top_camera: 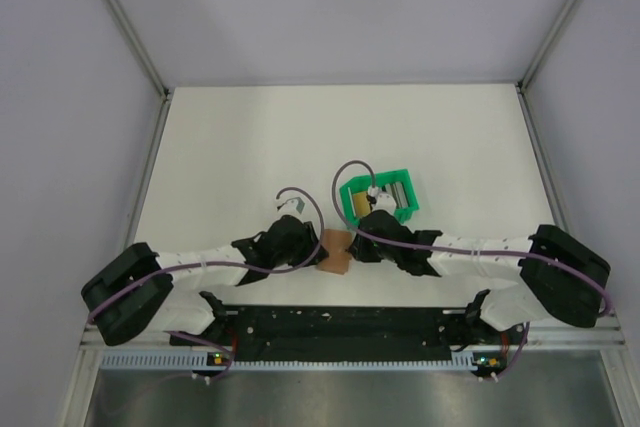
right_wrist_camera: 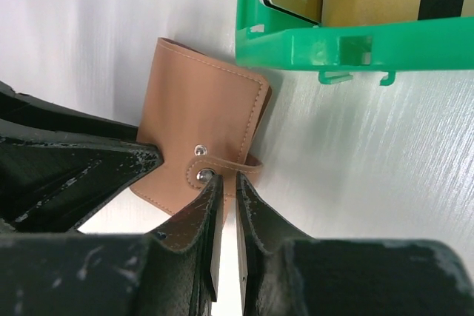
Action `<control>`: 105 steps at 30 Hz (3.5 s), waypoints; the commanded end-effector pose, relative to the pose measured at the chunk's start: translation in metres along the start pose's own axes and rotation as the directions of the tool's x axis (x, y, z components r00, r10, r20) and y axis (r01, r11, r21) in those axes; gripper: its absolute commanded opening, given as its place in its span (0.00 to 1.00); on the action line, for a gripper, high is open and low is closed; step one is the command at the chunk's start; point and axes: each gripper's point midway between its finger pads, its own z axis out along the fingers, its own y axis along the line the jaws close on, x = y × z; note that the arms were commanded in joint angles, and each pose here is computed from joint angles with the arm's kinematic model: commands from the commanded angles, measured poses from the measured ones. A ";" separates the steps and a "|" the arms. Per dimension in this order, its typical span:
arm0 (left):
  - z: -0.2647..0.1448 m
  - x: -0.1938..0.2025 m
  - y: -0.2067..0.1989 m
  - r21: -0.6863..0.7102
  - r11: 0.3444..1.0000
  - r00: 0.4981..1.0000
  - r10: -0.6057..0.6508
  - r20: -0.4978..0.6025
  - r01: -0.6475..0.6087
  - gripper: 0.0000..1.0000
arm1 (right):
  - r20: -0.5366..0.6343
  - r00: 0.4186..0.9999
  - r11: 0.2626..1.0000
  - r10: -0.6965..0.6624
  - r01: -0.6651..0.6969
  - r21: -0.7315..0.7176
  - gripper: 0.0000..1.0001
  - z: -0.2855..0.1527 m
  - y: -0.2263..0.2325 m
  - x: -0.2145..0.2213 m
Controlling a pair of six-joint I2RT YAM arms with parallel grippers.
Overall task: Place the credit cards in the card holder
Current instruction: Close the card holder at the center of the board.
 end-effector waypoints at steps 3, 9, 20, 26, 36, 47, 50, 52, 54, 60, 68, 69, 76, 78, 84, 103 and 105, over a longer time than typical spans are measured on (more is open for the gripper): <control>-0.009 0.047 0.067 -0.236 0.970 0.987 0.022 -0.157 -0.059 0.39 | 0.042 0.999 1.000 0.002 -0.001 -0.019 0.11 0.008 0.012 -0.019; -0.008 0.049 0.067 -0.239 0.969 0.987 0.024 -0.159 -0.062 0.39 | 0.040 0.999 0.999 -0.008 0.010 -0.042 0.11 0.010 0.018 -0.023; -0.007 0.048 0.064 -0.235 0.970 0.987 0.026 -0.160 -0.064 0.38 | 0.007 1.000 0.998 -0.009 0.010 -0.064 0.09 0.016 0.023 -0.015; -0.007 0.048 0.064 -0.240 0.969 0.987 0.024 -0.162 -0.063 0.38 | 0.040 0.999 0.999 -0.022 0.024 -0.038 0.08 0.009 0.017 -0.023; -0.009 0.049 0.063 -0.234 0.971 0.988 0.006 -0.152 -0.042 0.38 | 0.022 0.999 0.997 -0.037 0.038 -0.072 0.06 -0.007 0.021 -0.022; -0.014 0.054 0.062 -0.247 0.969 0.991 -0.058 -0.121 0.026 0.39 | -0.012 1.000 0.998 -0.011 0.010 -0.060 0.05 -0.001 0.015 -0.010; -0.015 0.059 0.061 -0.255 0.965 0.990 -0.086 -0.110 0.055 0.40 | -0.018 1.000 0.999 -0.013 0.012 -0.039 0.06 0.000 0.013 -0.010; -0.015 0.061 0.059 -0.253 0.966 0.991 -0.086 -0.105 0.056 0.40 | -0.031 0.999 0.999 -0.015 0.014 -0.032 0.06 0.002 0.011 -0.007; -0.015 0.060 0.058 -0.255 0.965 0.991 -0.082 -0.103 0.054 0.41 | -0.036 0.999 0.999 -0.013 0.011 -0.033 0.06 0.004 0.011 -0.005; -0.017 0.056 0.057 -0.268 0.963 0.993 -0.065 -0.094 0.037 0.45 | -0.025 1.000 0.999 -0.019 0.018 -0.043 0.06 0.007 0.014 -0.008; -0.021 0.031 0.045 -0.268 0.963 0.999 0.018 -0.035 -0.027 0.54 | -0.005 1.000 0.999 -0.028 0.028 -0.040 0.06 0.007 0.016 -0.014; -0.020 0.028 0.042 -0.267 0.963 0.999 0.026 -0.031 -0.034 0.55 | -0.009 1.000 0.999 -0.030 0.030 -0.038 0.06 0.008 0.016 -0.013; -0.012 0.016 0.029 -0.226 0.972 0.998 0.069 -0.007 -0.069 0.57 | -0.013 0.999 0.999 -0.031 0.031 -0.031 0.06 0.011 0.015 -0.012; -0.010 0.015 0.027 -0.214 0.974 0.997 0.072 -0.004 -0.071 0.58 | -0.011 0.999 0.999 -0.030 0.030 -0.032 0.06 0.011 0.015 -0.013; -0.002 0.018 0.019 -0.162 0.984 0.998 0.068 -0.017 -0.069 0.55 | -0.003 1.000 0.999 -0.030 0.029 -0.035 0.06 0.011 0.017 -0.015; 0.004 0.044 0.039 -0.201 0.977 0.993 0.048 -0.106 -0.068 0.31 | -0.013 0.999 0.999 -0.029 0.029 -0.020 0.06 0.022 0.015 -0.014; 0.004 0.045 0.038 -0.194 0.978 0.992 0.050 -0.114 -0.072 0.29 | -0.017 0.999 0.999 -0.029 0.029 -0.020 0.06 0.024 0.016 -0.012</control>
